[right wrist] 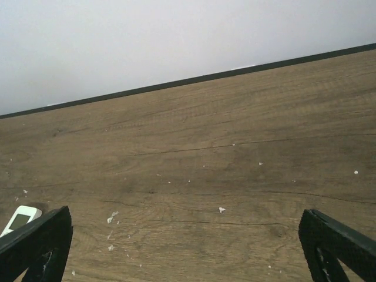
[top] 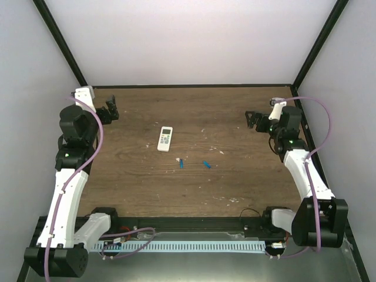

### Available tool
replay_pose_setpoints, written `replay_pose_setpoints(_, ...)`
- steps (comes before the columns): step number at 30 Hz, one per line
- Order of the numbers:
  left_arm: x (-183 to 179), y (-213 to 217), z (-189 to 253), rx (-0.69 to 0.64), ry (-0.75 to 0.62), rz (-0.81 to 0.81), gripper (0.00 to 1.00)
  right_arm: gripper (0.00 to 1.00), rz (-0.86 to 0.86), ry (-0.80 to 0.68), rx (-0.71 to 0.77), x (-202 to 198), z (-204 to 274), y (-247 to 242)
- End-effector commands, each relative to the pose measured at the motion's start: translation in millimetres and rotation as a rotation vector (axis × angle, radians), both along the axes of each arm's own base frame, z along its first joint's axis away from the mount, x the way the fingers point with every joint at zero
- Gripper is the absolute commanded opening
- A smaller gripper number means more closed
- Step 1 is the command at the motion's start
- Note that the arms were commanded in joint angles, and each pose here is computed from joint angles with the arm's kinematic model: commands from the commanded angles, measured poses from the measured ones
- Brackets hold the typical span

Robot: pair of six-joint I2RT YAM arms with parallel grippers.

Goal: Load the batteries into the remote control

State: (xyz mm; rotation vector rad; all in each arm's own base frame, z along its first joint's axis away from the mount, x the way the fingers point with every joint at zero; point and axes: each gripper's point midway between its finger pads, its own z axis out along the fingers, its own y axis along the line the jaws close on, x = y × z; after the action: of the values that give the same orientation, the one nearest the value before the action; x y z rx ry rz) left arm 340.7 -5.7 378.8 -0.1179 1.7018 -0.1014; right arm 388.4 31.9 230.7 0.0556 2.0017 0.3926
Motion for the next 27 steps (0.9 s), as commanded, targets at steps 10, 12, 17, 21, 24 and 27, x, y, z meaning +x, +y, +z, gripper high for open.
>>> replay_pose_setpoints(10,8.2,-14.0,1.2,-0.059,-0.002,-0.073,1.0,1.0,-0.028,-0.047,-0.008,-0.3,36.0,-6.7)
replay_pose_setpoints(12,8.3,-31.1,-1.4,-0.012,-0.045,-0.18,1.0,1.0,-0.02,-0.021,0.002,-0.1,33.6,-4.8)
replay_pose_setpoints(17,41.9,-44.8,-33.7,-0.043,0.147,-0.249,1.0,1.0,0.015,0.092,-0.018,0.9,20.8,-1.7)
replay_pose_setpoints(21,76.5,-68.4,-76.5,-0.076,0.415,-0.338,1.0,1.0,-0.003,0.191,-0.059,1.1,3.7,-3.3)
replay_pose_setpoints(24,95.1,-91.2,-106.6,-0.072,0.544,-0.381,1.0,1.0,0.005,0.224,-0.078,0.6,-4.9,4.5)
replay_pose_setpoints(27,107.0,-122.9,-148.5,-0.055,0.694,-0.44,1.0,1.0,0.04,0.261,-0.068,0.7,-15.2,21.8)
